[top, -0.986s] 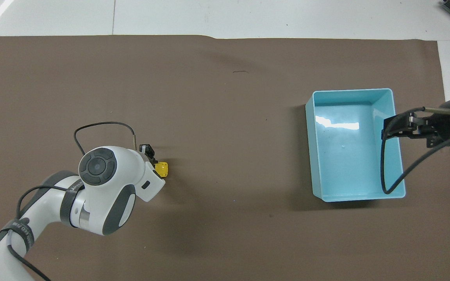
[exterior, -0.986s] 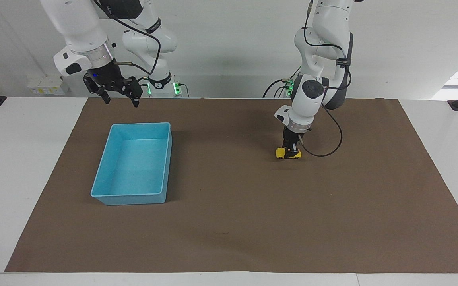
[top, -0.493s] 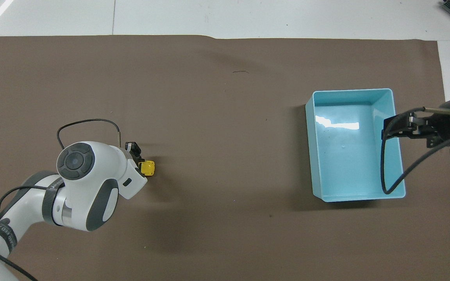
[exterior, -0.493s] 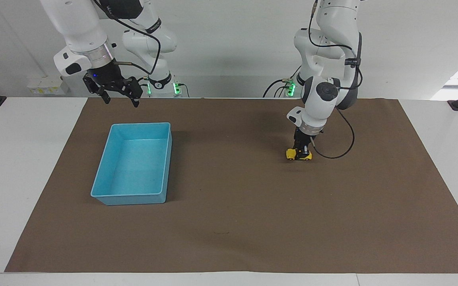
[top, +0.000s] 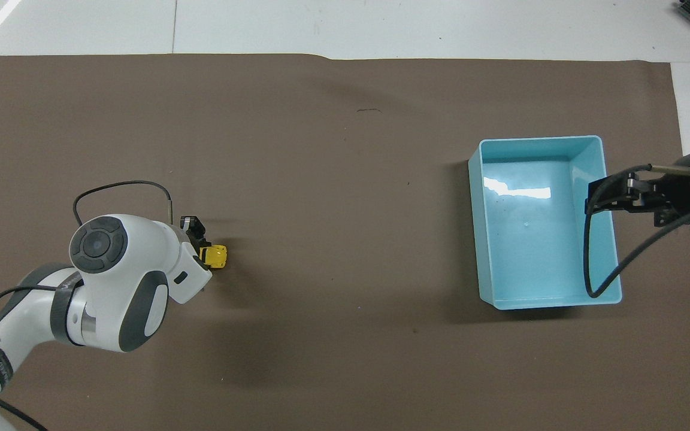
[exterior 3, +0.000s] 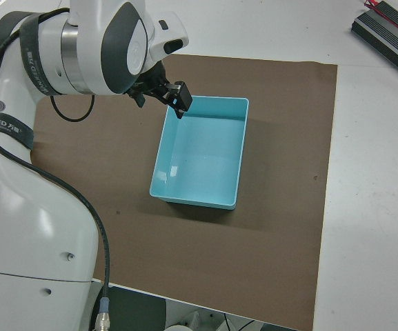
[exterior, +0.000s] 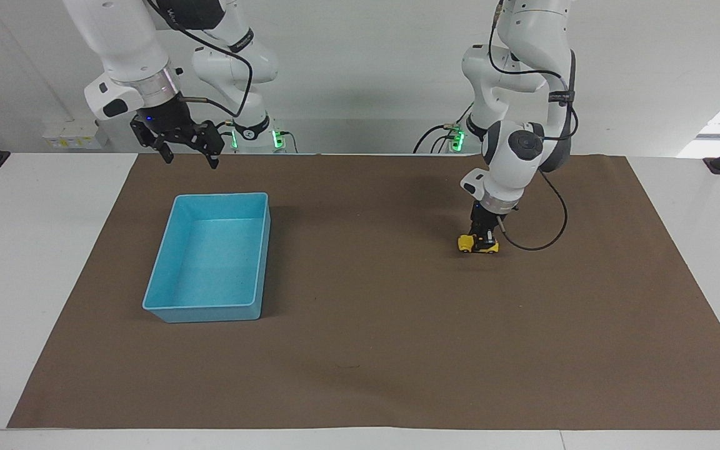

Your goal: Wind up and store yellow beetle car

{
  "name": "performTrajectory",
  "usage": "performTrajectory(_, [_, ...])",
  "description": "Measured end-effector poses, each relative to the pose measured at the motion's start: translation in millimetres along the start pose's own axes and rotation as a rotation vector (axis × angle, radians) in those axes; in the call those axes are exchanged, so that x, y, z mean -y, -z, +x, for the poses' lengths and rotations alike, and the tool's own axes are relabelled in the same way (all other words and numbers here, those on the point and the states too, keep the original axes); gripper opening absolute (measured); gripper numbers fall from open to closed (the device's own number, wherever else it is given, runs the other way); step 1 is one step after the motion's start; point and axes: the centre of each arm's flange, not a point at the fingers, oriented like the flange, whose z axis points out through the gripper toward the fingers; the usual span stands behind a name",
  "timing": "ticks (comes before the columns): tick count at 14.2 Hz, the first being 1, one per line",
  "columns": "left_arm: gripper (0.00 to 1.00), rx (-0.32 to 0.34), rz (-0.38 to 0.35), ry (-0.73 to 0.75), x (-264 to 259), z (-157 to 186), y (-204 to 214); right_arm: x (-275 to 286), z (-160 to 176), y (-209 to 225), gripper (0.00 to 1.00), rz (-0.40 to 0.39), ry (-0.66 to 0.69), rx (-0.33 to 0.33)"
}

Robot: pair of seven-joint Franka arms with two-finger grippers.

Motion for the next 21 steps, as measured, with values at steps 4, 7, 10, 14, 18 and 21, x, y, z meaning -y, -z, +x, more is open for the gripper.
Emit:
performTrajectory(4, [0.44,0.001,0.000,0.002,1.2,-8.8,0.4,0.0,0.0,0.0,1.00,0.000,0.000,0.000])
performTrajectory(7, [0.44,0.001,0.000,0.003,1.3,-9.1,0.4,0.0,0.0,0.0,1.00,0.000,0.000,0.000])
performTrajectory(10, [0.61,0.009,-0.032,0.005,-0.5,-11.0,-7.1,0.0,0.0,0.0,1.00,0.000,0.000,0.000])
performTrajectory(14, [1.00,0.016,-0.135,0.031,22.4,-9.3,36.6,0.0,0.0,0.0,1.00,0.000,0.000,0.000])
performTrajectory(18, [1.00,-0.010,-0.074,0.139,51.5,-32.0,118.6,0.0,0.0,0.0,1.00,0.000,0.000,0.000])
performTrajectory(21, [1.00,-0.030,-0.006,0.282,57.4,-63.1,158.7,-0.6,0.1,0.0,1.00,0.000,-0.001,0.000])
